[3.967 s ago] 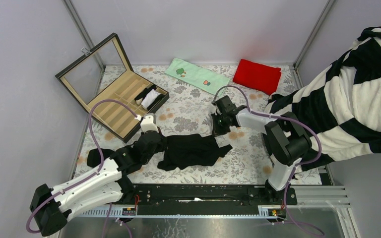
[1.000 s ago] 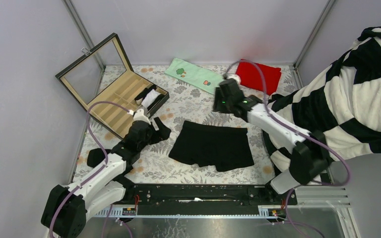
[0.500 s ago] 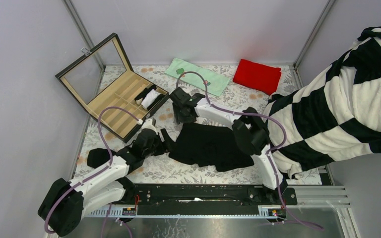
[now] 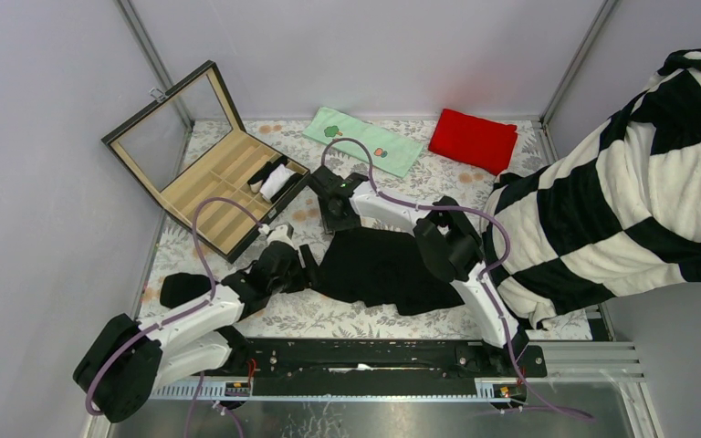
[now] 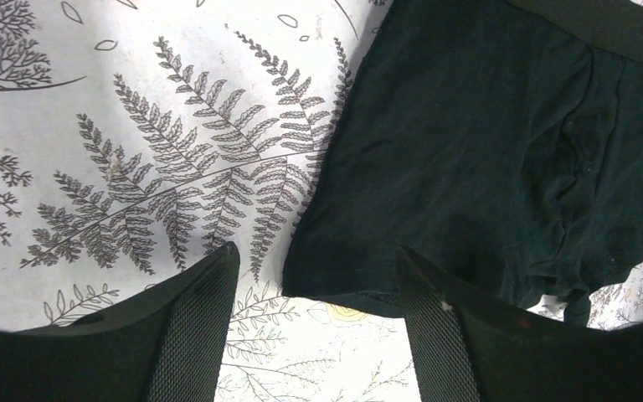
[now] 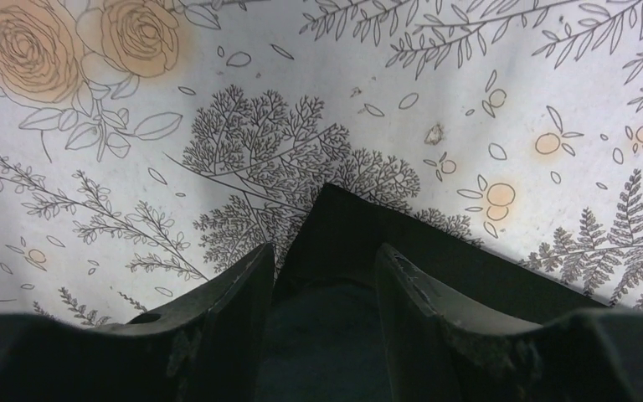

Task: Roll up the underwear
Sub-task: Fold the underwear at the center of the board.

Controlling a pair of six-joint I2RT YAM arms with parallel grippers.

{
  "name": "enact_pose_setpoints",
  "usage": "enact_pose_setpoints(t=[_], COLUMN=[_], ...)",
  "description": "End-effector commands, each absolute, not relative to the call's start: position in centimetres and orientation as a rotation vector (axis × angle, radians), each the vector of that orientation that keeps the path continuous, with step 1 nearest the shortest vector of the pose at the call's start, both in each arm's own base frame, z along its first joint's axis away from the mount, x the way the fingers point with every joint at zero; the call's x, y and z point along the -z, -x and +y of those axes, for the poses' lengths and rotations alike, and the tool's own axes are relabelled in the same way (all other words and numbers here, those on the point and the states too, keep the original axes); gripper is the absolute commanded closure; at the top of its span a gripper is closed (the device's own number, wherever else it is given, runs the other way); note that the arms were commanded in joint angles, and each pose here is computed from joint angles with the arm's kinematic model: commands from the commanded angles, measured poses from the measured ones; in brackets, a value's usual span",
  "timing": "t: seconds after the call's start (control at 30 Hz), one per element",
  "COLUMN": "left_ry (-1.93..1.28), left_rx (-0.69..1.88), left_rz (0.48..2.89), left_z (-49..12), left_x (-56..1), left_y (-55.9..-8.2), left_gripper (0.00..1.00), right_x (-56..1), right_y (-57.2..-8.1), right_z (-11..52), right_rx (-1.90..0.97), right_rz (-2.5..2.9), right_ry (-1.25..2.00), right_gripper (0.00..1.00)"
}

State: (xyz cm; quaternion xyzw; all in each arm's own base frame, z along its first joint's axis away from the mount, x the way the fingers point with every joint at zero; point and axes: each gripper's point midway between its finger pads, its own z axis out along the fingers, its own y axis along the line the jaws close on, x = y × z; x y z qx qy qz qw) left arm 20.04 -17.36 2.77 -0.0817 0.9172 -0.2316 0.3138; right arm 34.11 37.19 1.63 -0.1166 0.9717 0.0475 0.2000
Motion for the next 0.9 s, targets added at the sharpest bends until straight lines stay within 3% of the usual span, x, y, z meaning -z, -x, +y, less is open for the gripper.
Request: enact_pose_setpoints(t=[0.0,0.13,0.27,0.57,0.8,0.87], left_ry=[0.223,0.213,0.183,0.205,0.188,0.168], left_rx=[0.56,0.562,0.57,0.556,0.52,0.503], left_rz=[2.466,2.486,2.51,2.504,2.395,2.376], left_z=[-16.8,-17.0,-17.7,-17.4,-17.2,-17.3], left_x=[-1.0,-0.4,-0.1,-0.3,-3.1,-4.1], left_y=[-19.1,-18.8,-18.5,-18.1,-20.2,-20.8], left_gripper=[0.28,0.33,0.46,0.67,0.97,1.0], right_x=[-1.8,-1.2,-1.2,-2.0,-5.1,-6.2], right_y=[-34.7,-34.6,-34.6,-34.6,-34.4,-34.5], right_z=[37.5,37.3,37.0,36.6,37.9,38.2], right_rx=[-0.097,-0.078,-0.072,-0.076,-0.228,-0.284], right_rz=[2.696,2.701,2.69,2.669,2.615,2.593], right_ry=[0.363,0.378,0.376,0.367,0.329,0.307], right_gripper=[0.47,0.6,0.73,0.87,0.94,0.94])
